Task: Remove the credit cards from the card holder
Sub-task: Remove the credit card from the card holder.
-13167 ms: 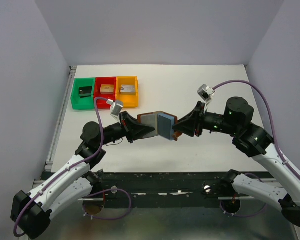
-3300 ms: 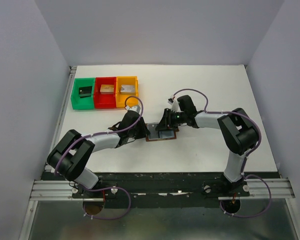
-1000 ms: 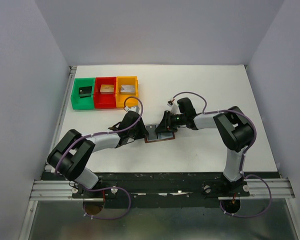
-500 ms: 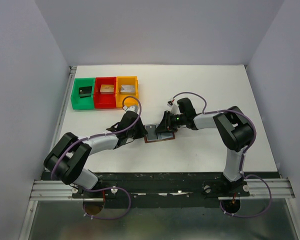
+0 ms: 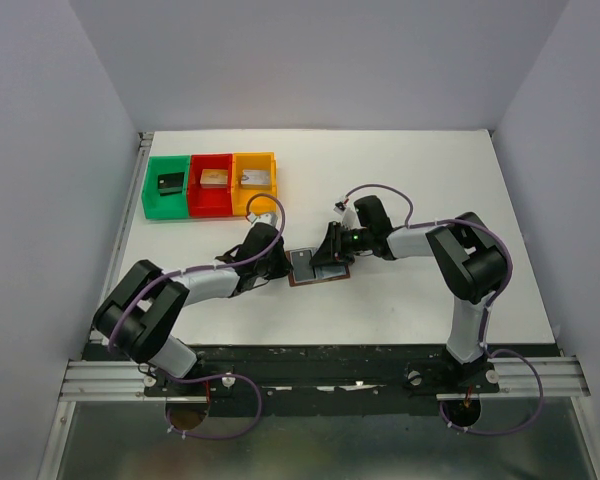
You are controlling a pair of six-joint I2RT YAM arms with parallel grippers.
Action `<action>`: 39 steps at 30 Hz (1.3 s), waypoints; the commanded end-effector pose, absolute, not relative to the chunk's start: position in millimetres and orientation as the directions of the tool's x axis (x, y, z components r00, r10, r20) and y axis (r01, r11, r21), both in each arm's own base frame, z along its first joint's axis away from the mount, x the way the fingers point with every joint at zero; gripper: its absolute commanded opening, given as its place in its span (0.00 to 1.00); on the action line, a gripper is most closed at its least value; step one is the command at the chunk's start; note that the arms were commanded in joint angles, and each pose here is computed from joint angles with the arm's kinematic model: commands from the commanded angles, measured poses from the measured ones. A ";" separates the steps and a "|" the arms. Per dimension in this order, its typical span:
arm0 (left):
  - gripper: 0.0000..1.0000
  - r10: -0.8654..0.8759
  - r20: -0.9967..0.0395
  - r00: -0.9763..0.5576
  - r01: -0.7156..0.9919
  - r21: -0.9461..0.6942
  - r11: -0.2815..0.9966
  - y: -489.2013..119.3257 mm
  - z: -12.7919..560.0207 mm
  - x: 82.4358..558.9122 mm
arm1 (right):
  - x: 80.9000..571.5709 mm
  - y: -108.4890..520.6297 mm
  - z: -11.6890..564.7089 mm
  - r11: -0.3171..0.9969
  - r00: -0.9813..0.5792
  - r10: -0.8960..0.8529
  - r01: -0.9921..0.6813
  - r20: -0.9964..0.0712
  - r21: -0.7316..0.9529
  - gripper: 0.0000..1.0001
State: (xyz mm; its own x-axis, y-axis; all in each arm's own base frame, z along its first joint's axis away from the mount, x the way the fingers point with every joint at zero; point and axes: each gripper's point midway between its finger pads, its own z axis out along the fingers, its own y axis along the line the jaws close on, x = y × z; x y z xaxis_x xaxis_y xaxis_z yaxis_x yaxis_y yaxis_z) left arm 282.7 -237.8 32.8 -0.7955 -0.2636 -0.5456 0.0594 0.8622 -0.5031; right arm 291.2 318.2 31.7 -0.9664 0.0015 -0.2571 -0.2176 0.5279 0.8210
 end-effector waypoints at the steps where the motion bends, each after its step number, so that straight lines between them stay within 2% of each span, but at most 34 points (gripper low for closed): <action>1: 0.03 -0.256 -0.557 -0.790 0.064 -0.490 0.869 -238.5 30.3 288.1 | 284.5 320.5 26.6 0.511 -0.972 -0.015 -0.211 -0.236 0.833 0.35; 5: 0.00 -0.253 -0.550 -0.796 0.058 -0.484 0.873 -238.4 26.7 287.9 | 283.7 320.7 29.3 0.505 -0.971 -0.014 -0.213 -0.239 0.837 0.35; 20: 0.00 -0.244 -0.527 -0.814 0.044 -0.475 0.879 -236.9 14.8 283.2 | 281.2 322.0 26.5 0.491 -0.976 -0.014 -0.196 -0.217 0.849 0.35; 24: 0.00 -0.245 -0.519 -0.819 0.039 -0.475 0.879 -236.8 12.3 281.9 | 281.4 327.7 35.3 0.439 -0.976 -0.002 -0.196 -0.217 0.877 0.35; 28: 0.00 -0.242 -0.518 -0.820 0.037 -0.472 0.881 -235.5 10.9 280.6 | 280.7 331.6 41.2 0.389 -0.978 0.010 -0.187 -0.207 0.902 0.41; 31: 0.00 -0.243 -0.517 -0.821 0.036 -0.472 0.881 -235.4 10.7 280.4 | 280.3 330.1 37.8 0.403 -0.980 0.013 -0.179 -0.201 0.897 0.44; 39: 0.00 -0.242 -0.518 -0.820 0.039 -0.473 0.880 -236.2 11.8 281.1 | 279.1 317.1 18.2 0.522 -0.979 -0.010 -0.179 -0.204 0.834 0.43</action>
State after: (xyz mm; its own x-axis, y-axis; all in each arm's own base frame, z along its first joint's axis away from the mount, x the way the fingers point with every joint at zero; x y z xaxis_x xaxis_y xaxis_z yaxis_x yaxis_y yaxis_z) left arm 289.2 -239.5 28.0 -0.7928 -0.2696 -0.5467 0.0542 0.8621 -0.5038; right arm 290.7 320.9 35.0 -0.9737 0.0408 -0.2240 -0.1809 0.4588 0.8699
